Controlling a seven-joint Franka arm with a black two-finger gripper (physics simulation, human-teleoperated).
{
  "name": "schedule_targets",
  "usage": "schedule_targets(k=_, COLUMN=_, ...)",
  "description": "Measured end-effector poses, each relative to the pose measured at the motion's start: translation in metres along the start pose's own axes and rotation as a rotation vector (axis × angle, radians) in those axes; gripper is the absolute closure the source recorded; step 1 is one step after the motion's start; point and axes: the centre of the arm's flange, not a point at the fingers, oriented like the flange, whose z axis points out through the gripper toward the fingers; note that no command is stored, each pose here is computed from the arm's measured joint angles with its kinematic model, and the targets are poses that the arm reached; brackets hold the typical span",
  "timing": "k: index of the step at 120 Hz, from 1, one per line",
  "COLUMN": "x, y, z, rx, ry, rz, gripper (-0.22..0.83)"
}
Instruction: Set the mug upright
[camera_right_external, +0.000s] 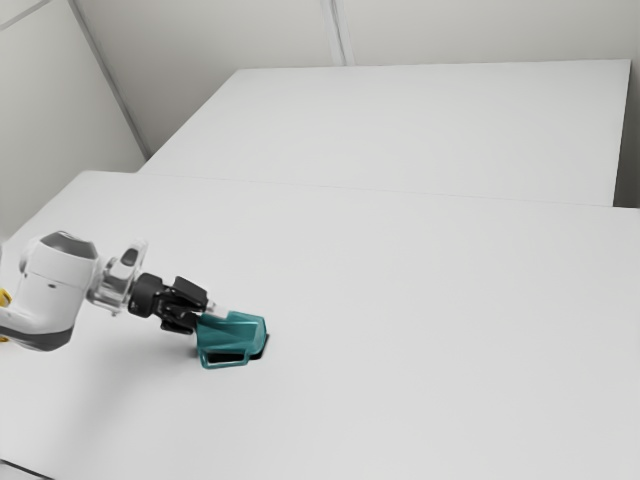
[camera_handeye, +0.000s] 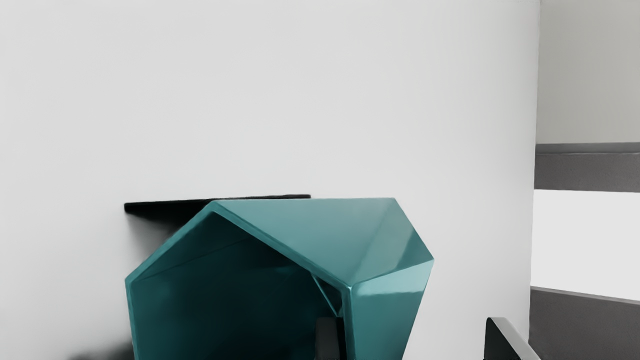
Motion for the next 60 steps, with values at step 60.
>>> schedule_targets(k=60, x=0.002, y=-0.008, z=-0.016, rx=0.006, ry=0.062, rz=0.068, gripper=0.76)
